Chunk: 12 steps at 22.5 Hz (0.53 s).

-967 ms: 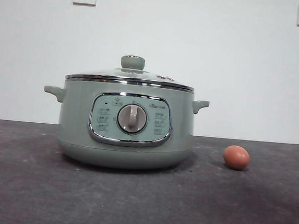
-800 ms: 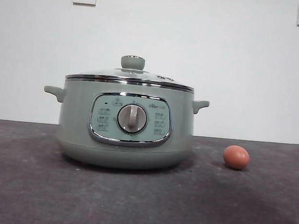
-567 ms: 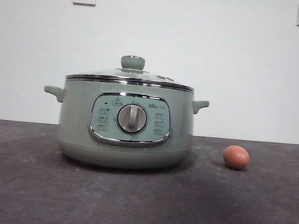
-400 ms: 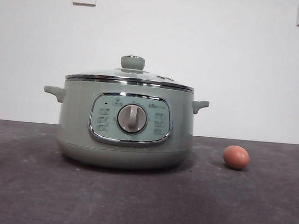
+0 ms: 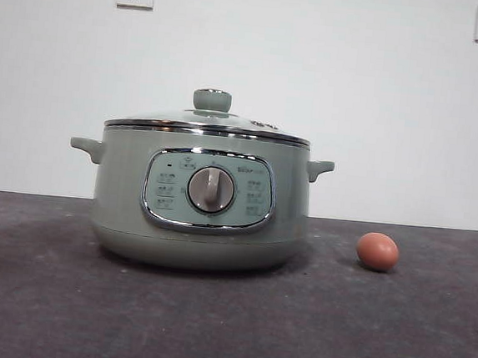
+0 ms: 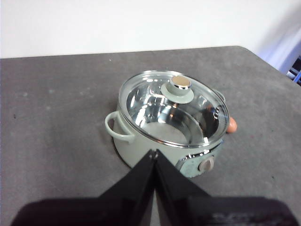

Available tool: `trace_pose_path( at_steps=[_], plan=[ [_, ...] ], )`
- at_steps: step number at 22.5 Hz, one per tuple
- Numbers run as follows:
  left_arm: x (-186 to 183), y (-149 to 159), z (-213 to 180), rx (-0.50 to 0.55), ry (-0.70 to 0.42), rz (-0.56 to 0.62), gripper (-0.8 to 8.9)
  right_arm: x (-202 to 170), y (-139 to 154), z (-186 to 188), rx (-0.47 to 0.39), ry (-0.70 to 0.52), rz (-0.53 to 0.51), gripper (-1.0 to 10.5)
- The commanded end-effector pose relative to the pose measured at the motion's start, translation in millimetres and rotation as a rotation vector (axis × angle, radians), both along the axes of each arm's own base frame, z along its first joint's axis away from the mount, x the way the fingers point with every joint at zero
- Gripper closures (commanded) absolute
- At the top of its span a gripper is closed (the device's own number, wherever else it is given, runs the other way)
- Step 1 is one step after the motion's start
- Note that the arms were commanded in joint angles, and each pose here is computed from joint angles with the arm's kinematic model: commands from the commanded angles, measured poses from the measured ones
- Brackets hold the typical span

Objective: Pick up the egg,open the lid,put the egg in the pot,close the lid

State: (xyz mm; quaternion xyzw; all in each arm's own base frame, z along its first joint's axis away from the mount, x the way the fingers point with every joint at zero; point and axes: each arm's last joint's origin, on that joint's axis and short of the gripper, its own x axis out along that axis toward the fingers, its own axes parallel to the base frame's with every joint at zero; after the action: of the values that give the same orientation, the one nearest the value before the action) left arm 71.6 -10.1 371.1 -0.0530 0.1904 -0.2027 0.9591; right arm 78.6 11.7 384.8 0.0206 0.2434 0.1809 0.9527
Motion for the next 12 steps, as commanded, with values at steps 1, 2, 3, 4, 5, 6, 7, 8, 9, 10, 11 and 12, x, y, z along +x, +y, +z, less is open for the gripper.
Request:
trace_pose_path(
  at_steps=[1,2,3,4,5,6,7,8,9,10,11,12],
  plan=[
    [0.9,-0.7,-0.8,0.011,0.004,-0.018,8.18,0.6,0.1,0.0,-0.038,0.007,0.024,9.5],
    [1.0,-1.0,-0.8,0.007,0.005,-0.029,8.17,0.4,0.1,-0.2,-0.038,0.013,0.024,9.4],
    [1.3,-1.3,-0.9,0.002,0.007,-0.041,8.16,0.9,0.1,-0.7,-0.038,0.019,0.024,9.4],
    [1.8,-1.9,-0.6,-0.006,0.008,-0.06,8.13,1.7,0.1,-1.0,-0.038,0.024,0.024,9.4],
    [2.4,-2.2,-0.1,-0.01,0.009,-0.07,8.11,1.6,0.1,-1.2,-0.038,0.026,0.024,9.3],
    [3.2,-2.4,0.4,-0.015,0.011,-0.079,7.95,1.7,0.1,-1.3,-0.038,0.027,0.024,8.8],
    [4.2,-2.5,1.1,-0.016,0.013,-0.082,7.36,2.2,0.2,-1.4,-0.037,0.029,0.026,7.9],
    [5.0,-2.5,1.7,-0.016,0.015,-0.083,6.53,2.7,0.3,-1.6,-0.034,0.032,0.03,7.1],
    [6.0,-2.4,2.1,-0.017,0.016,-0.083,5.5,2.7,0.4,-1.7,-0.031,0.035,0.032,6.3],
    [7.7,-2.4,2.6,-0.017,0.021,-0.083,3.34,2.6,0.4,-2.0,-0.03,0.04,0.031,4.8],
    [9.1,-2.4,2.6,-0.018,0.026,-0.085,2.14,2.6,0.4,-2.3,-0.03,0.044,0.031,3.9],
    [11.1,-2.5,2.3,-0.02,0.033,-0.087,1.81,2.7,0.4,-2.4,-0.029,0.045,0.031,3.7]
  ],
)
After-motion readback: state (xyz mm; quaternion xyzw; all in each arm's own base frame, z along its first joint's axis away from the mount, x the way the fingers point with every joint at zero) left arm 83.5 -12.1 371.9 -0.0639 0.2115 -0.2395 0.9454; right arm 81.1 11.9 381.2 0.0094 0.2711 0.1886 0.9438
